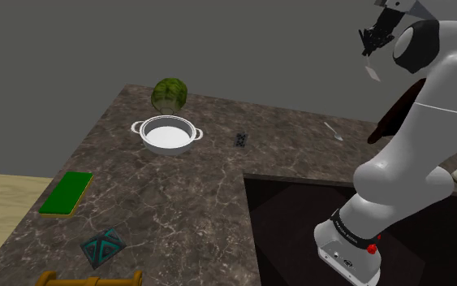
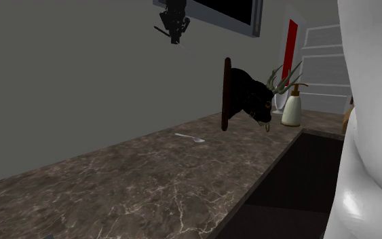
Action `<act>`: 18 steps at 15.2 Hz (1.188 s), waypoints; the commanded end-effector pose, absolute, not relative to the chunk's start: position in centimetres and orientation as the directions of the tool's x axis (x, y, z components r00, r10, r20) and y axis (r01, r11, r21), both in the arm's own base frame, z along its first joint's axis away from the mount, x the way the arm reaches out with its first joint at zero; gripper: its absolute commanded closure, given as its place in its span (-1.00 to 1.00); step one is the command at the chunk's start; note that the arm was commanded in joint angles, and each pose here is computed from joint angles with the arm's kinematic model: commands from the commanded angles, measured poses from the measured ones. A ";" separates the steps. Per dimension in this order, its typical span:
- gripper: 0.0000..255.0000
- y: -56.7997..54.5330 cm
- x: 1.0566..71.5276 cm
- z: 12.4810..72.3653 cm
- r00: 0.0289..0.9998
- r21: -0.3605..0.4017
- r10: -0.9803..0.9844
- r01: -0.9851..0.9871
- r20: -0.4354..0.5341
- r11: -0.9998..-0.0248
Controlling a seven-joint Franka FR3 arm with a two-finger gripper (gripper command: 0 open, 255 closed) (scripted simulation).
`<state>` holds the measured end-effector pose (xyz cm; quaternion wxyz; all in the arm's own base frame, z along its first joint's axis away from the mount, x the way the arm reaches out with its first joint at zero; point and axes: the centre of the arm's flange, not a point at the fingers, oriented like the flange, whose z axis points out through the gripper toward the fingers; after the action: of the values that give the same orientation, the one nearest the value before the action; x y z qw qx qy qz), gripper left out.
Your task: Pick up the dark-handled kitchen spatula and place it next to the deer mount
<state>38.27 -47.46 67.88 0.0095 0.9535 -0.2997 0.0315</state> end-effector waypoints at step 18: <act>1.00 -47.4 38.2 57.8 0.819 -0.001 -0.571 -0.572 0.066 -0.820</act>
<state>38.23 -47.52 58.36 0.0095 0.9535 -0.2996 0.0315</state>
